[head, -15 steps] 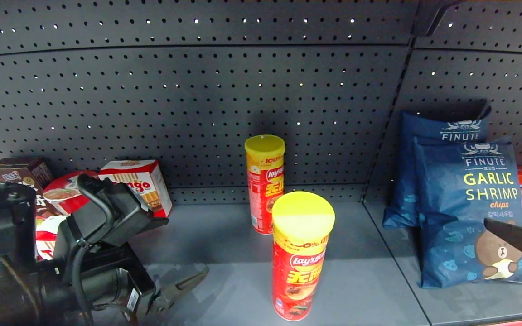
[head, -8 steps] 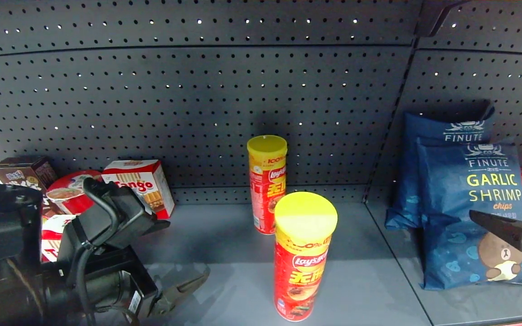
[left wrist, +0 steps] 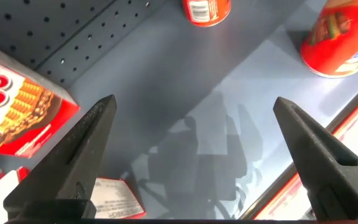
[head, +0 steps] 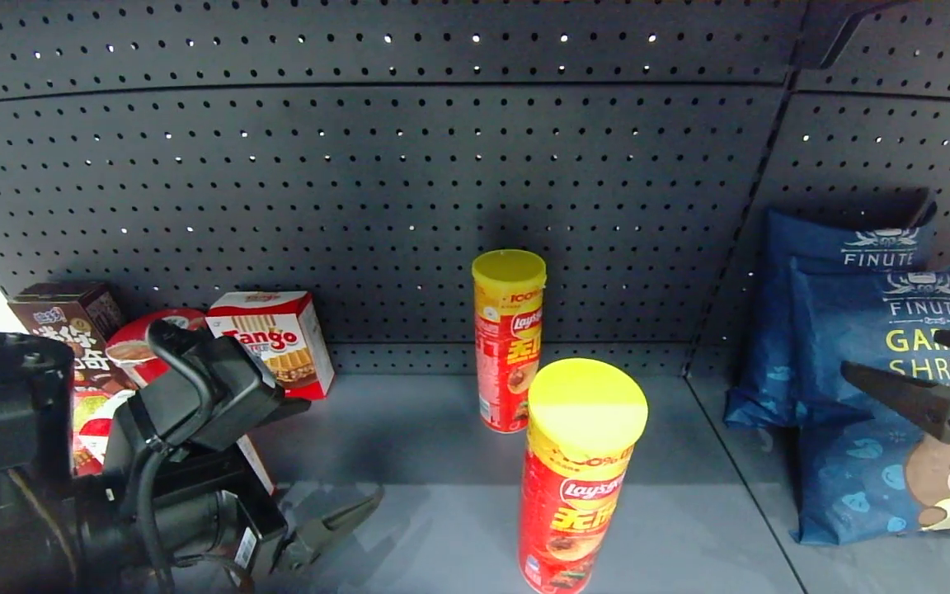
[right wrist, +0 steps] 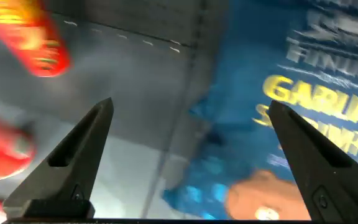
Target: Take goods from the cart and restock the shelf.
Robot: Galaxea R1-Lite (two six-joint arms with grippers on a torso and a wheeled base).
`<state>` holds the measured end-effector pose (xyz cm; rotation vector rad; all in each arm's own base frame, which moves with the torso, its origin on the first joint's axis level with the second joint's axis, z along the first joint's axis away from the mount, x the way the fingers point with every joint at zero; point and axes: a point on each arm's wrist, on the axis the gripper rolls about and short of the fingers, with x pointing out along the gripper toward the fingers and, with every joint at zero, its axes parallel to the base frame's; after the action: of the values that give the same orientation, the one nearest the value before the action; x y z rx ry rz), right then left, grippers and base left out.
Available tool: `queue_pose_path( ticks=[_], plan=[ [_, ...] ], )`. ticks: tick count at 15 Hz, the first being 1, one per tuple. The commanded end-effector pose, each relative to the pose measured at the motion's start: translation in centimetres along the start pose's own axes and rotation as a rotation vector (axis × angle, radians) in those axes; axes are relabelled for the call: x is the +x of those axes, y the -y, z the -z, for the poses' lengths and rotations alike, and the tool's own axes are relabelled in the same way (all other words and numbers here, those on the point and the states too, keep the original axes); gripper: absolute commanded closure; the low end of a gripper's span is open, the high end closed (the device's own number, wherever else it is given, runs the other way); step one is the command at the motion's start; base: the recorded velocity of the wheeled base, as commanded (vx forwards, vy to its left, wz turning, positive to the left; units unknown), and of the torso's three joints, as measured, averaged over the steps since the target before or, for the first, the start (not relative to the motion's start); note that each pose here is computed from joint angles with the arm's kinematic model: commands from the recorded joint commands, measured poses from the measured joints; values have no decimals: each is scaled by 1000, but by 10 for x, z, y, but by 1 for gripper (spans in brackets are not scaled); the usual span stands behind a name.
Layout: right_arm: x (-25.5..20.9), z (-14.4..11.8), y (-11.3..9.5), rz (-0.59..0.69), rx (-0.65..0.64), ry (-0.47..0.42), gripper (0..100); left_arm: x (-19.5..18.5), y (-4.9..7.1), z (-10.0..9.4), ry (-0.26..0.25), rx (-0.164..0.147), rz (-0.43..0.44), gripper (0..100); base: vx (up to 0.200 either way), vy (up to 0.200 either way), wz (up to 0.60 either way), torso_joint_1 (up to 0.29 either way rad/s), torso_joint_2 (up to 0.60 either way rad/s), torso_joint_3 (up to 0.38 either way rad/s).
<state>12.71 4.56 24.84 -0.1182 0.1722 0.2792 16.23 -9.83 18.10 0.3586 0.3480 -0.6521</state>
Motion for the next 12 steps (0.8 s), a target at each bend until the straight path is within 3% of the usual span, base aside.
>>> queue_pose_path(
  ticks=[1,6,12],
  plan=[
    [5,11,-6,-46,-10,-22,0,0,0,0,1,2,1,0,0,0,0,0,0,0],
    [26,20,-37,-223,-66,-96,0,-1,1,1,2,2,2,0,0,0,0,0,0,0],
    [45,38,-57,-295,-107,-206,0,4,1,2,-14,3,8,0,0,0,0,0,0,0]
  ],
)
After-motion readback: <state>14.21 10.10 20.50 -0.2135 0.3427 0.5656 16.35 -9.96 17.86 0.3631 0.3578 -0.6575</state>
